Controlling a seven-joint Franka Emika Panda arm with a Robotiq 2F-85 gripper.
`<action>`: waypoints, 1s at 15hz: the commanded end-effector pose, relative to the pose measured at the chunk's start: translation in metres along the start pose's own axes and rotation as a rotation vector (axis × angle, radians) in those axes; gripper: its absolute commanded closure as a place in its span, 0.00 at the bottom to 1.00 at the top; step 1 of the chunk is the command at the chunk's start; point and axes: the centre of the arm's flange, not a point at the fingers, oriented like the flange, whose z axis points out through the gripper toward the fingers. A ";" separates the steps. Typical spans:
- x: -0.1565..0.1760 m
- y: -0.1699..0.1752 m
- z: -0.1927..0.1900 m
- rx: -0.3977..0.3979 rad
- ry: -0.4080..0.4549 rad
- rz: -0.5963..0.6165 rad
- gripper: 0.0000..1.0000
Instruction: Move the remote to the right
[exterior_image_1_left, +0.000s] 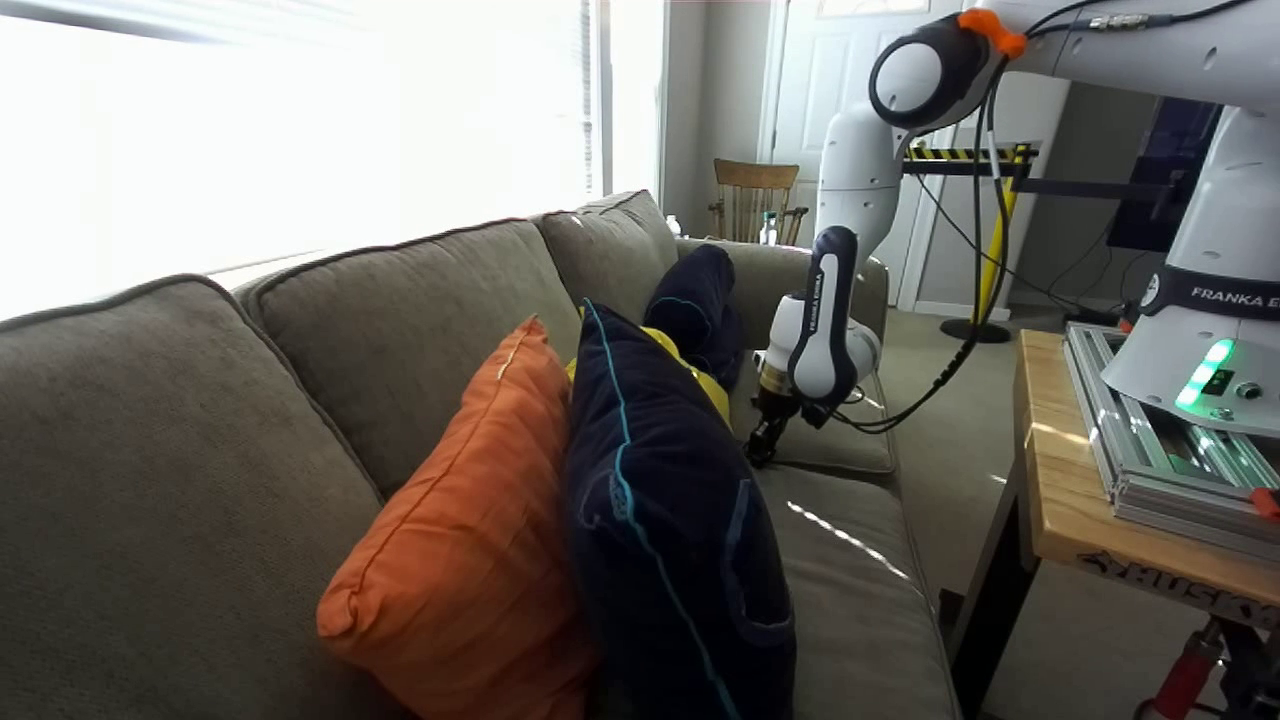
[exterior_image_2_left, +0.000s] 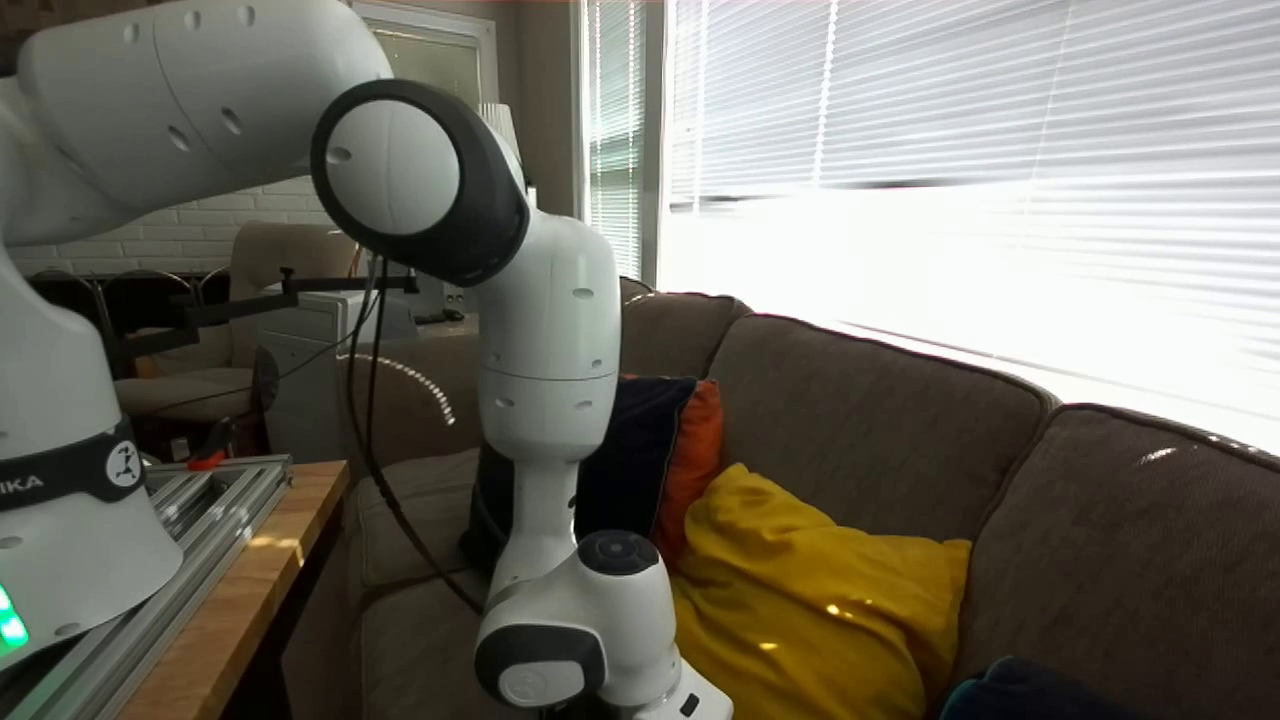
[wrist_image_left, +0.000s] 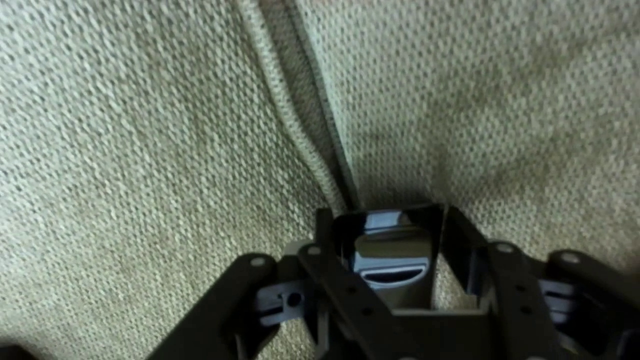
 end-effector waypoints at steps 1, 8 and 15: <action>0.017 0.020 -0.055 -0.018 -0.135 0.062 0.69; 0.050 0.073 -0.131 -0.057 -0.451 0.198 0.69; 0.054 0.069 -0.122 -0.013 -0.095 0.115 0.00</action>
